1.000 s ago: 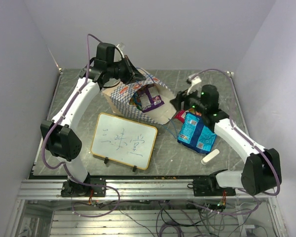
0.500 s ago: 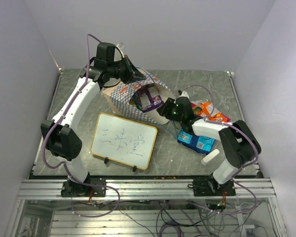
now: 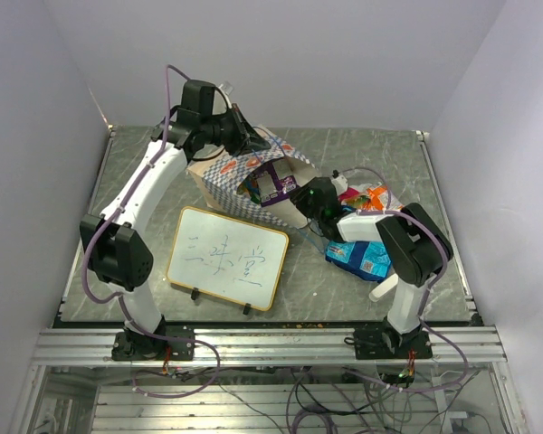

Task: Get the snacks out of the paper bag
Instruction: Take out the snack from the paper bag.

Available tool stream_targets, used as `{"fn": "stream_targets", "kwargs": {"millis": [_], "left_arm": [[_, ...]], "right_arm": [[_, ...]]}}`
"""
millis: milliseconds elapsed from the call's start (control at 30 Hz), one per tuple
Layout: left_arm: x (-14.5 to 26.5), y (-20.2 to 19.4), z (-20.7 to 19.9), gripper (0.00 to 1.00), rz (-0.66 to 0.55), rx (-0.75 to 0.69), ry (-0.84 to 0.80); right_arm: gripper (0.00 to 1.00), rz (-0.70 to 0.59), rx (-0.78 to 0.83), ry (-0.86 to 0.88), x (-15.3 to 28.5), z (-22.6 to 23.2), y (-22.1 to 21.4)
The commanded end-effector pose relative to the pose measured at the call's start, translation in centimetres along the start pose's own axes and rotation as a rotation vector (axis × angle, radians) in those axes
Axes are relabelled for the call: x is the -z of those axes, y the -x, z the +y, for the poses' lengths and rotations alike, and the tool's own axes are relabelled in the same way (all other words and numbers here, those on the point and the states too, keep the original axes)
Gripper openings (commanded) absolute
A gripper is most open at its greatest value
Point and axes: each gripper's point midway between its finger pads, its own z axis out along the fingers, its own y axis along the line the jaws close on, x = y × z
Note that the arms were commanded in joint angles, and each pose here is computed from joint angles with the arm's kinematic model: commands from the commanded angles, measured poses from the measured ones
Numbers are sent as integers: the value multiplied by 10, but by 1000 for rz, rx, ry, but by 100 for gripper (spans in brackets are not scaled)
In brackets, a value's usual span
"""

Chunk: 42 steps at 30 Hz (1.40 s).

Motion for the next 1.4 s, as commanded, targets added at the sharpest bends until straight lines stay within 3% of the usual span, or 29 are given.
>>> {"fn": "stream_targets", "kwargs": {"millis": [0,533,633,767,900,1033,1367], "left_arm": [[3,-3,-17,7,8,-34,-54],[-4,-10,-24,7,26,-46,-64],[-3,-10,-24,7,25,-49,-62],[-1,-11,-21,7,26,-59,-50],[1,-12,-17,7,22,-68,-32],[3,-9,-12,7,12,-68,-19],[15,6,4,7,-20,-43,13]], "right_arm": [[36,-107,-104,-96,-13,-13,13],[38,-158,-210,-126,-59,-20,2],[33,-179,-223,-120,-63,-20,5],[14,-187,-195,-90,-63,-12,9],[0,-208,-95,23,-49,20,26],[0,-240,12,139,-18,53,47],[0,-190,232,296,51,82,54]]}}
